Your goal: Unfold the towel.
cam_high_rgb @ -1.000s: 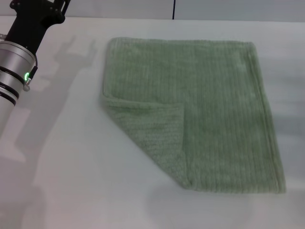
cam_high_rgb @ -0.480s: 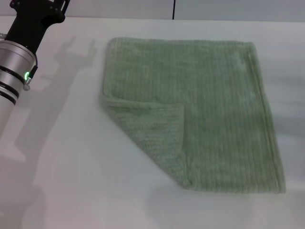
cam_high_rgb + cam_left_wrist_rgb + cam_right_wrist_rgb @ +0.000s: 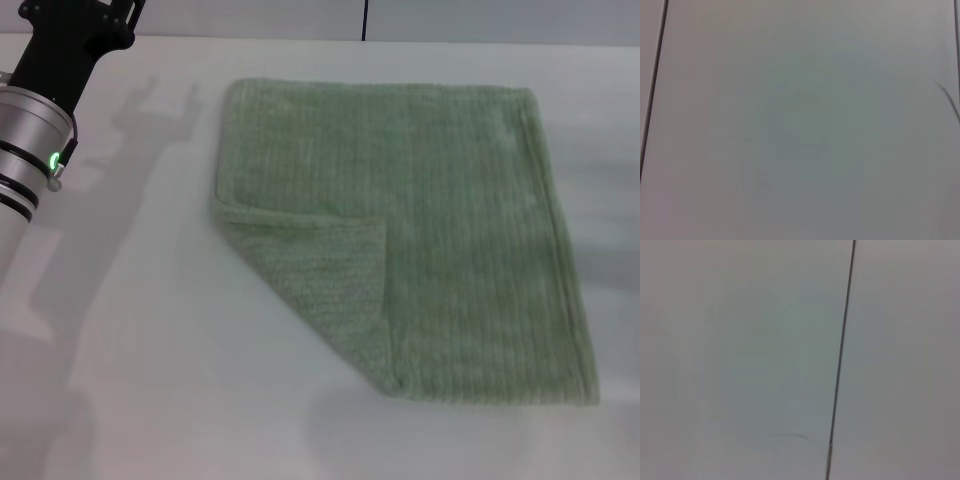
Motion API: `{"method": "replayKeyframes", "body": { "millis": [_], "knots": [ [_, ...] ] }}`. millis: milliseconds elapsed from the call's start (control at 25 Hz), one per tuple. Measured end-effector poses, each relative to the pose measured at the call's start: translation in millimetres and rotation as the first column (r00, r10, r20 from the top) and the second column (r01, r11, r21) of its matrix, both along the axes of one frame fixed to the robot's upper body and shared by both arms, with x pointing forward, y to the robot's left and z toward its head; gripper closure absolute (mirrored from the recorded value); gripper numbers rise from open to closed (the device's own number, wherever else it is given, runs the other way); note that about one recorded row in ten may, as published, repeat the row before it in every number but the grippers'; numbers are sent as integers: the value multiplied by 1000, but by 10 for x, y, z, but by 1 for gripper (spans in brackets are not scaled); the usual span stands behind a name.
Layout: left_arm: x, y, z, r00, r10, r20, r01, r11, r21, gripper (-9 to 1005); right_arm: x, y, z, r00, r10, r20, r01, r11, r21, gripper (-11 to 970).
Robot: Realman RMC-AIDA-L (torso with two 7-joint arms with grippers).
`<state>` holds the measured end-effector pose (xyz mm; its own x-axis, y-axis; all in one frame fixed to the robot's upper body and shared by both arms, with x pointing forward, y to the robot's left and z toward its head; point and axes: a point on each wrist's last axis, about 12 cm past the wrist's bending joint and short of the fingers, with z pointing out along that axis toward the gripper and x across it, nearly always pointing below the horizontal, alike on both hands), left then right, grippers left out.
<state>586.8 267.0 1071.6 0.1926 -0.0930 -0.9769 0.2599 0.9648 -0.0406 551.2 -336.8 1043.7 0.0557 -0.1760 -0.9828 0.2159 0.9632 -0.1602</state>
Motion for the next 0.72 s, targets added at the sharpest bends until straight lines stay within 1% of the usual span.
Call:
{"method": "replayKeyframes", "body": {
  "millis": [160, 200, 240, 280, 320, 440, 520, 600, 680, 720],
  "knots": [
    [-3, 3, -3, 1000, -1, -3, 1, 1000, -9, 434, 17, 60, -1, 999, 38, -6, -38, 999, -15, 359],
    [-6, 5, -4, 1000, -1, -4, 1, 1000, -11, 435, 55, 127, 19, 997, 76, -4, -76, 997, -29, 359],
    [-6, 5, -4, 1000, -1, -4, 1, 1000, -11, 435, 55, 127, 19, 997, 76, -4, -76, 997, -29, 386],
    [-6, 5, -4, 1000, -1, -4, 1, 1000, -11, 436, 99, 196, 51, 994, 111, 3, -111, 993, -38, 413],
    [-6, 5, -5, 1000, -1, -4, 1, 1000, -11, 436, 99, 196, 51, 994, 111, 3, -111, 993, -38, 440],
    [-11, 10, -9, 1000, 0, -5, 0, 1000, -12, 438, 161, 332, 104, 983, 182, 10, -181, 982, -58, 513],
    [-14, 12, -11, 1000, 0, -6, -1, 1000, -12, 439, 209, 444, 131, 973, 232, -4, -232, 971, -65, 550],
    [-14, 12, -11, 1000, 0, -6, -1, 1000, -12, 440, 256, 534, 141, 963, 265, -41, -267, 962, -54, 588],
    [-28, 28, -23, 1000, 5, -8, -5, 1000, -12, 442, 335, 642, 169, 946, 305, -115, -310, 950, -28, 625],
    [-29, 33, -21, 1000, 6, -7, -6, 1000, -11, 442, 335, 642, 169, 946, 305, -115, -310, 950, -28, 644]
  ]
}}
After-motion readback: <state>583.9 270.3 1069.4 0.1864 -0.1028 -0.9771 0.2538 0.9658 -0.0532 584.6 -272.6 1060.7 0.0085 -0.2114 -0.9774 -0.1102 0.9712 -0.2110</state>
